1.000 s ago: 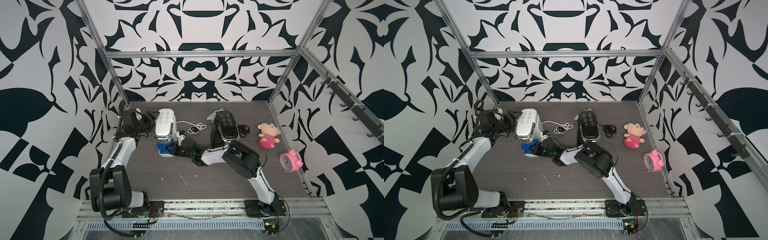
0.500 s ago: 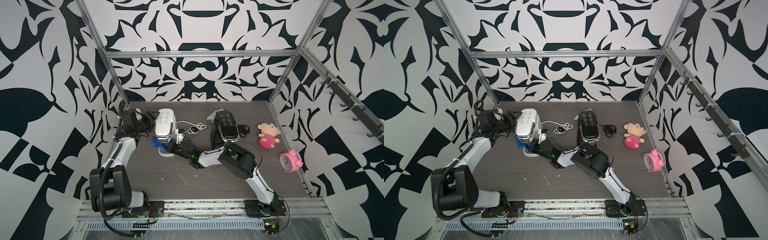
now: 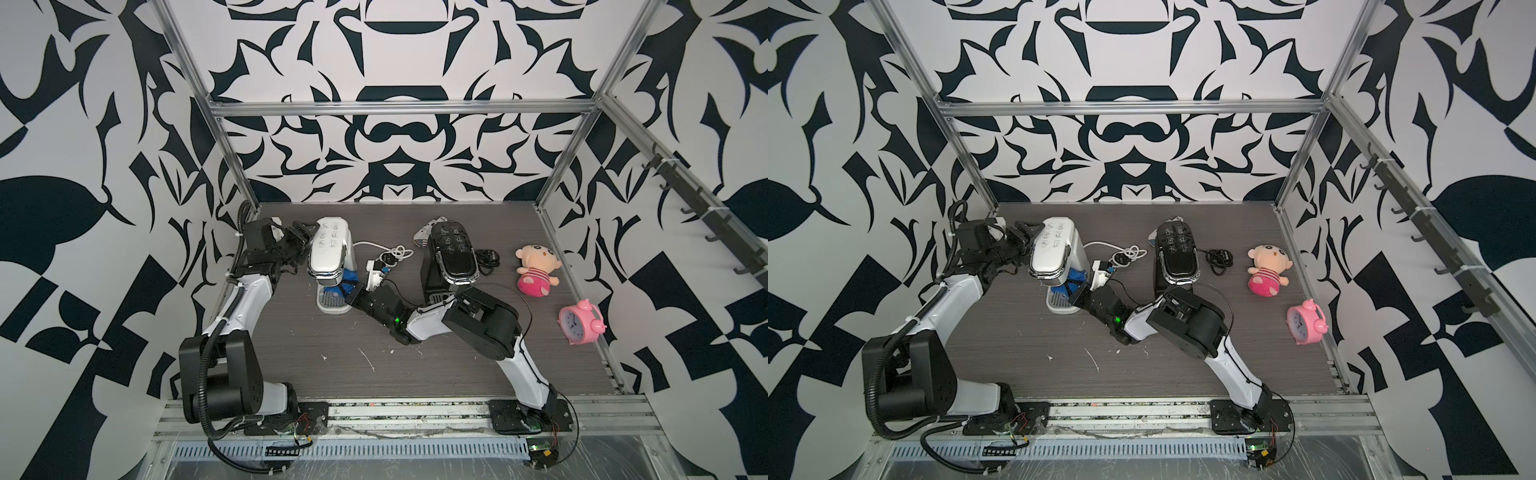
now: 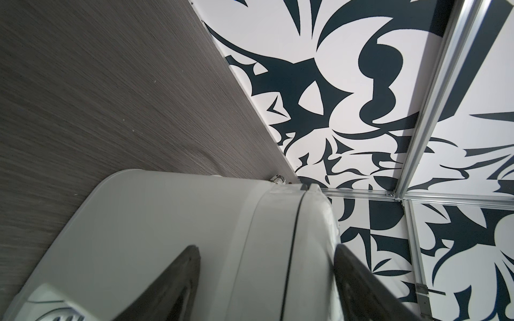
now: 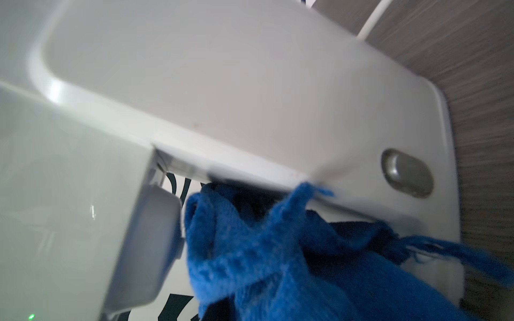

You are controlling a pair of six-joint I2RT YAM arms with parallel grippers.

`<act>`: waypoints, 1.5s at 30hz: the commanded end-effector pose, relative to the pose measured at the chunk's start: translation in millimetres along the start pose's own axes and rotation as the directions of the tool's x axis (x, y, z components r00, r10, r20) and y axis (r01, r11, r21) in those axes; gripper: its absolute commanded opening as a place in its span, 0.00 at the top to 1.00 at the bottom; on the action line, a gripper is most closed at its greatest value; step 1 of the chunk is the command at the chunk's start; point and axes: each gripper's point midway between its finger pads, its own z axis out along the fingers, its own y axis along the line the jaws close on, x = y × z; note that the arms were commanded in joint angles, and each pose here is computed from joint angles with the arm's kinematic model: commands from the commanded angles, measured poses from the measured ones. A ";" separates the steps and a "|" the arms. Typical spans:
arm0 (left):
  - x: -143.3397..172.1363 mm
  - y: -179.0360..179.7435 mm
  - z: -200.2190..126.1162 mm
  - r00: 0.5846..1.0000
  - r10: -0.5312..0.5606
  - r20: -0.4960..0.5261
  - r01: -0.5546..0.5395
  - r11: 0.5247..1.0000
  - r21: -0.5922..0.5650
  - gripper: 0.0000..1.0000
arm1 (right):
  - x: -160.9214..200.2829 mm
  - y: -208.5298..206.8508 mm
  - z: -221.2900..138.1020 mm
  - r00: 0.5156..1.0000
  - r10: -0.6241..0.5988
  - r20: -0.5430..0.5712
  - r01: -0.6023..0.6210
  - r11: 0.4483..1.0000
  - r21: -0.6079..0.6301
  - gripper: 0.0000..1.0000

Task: Wipe the surface of a coffee machine
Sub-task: Wipe the dirt from the surface of the coffee machine.

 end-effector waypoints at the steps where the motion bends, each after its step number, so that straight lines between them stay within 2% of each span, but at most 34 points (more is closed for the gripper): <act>1: 33.0 56.7 6.7 0.991 -0.101 -0.087 0.084 0.980 -0.179 0.23 | -40.1 35.6 -8.3 0.992 0.005 0.127 0.001 0.999 -0.041 1.00; 6: 32.1 55.3 6.1 0.992 -0.095 -0.084 0.079 0.981 -0.178 0.23 | -38.2 33.6 -3.9 0.994 -0.007 0.105 0.007 1.000 0.004 1.00; 12: 32.2 55.4 6.0 0.992 -0.095 -0.084 0.079 0.981 -0.177 0.23 | -15.6 47.2 4.5 0.998 0.002 0.064 0.000 1.000 -0.031 1.00; 27: 31.7 54.4 5.2 0.992 -0.095 -0.080 0.080 0.981 -0.174 0.24 | 18.4 41.6 15.8 0.997 0.071 0.016 -0.070 0.997 -0.040 1.00; 28: 31.8 54.7 5.2 0.992 -0.096 -0.081 0.081 0.981 -0.175 0.24 | 25.0 42.4 16.1 0.997 0.072 -0.019 -0.072 0.996 -0.047 1.00; 35: 32.8 54.3 5.3 0.992 -0.098 -0.084 0.082 0.982 -0.173 0.24 | 21.2 35.9 8.2 0.998 0.067 -0.005 -0.067 0.997 -0.031 1.00; 36: 32.5 53.5 5.0 0.992 -0.098 -0.083 0.082 0.982 -0.170 0.24 | 13.3 33.9 6.5 0.998 0.060 0.032 -0.059 0.998 -0.016 1.00; 45: 32.3 48.8 3.4 0.992 -0.092 -0.083 0.078 0.985 -0.156 0.24 | -15.5 24.5 -6.2 0.996 0.033 0.082 -0.035 0.999 0.029 1.00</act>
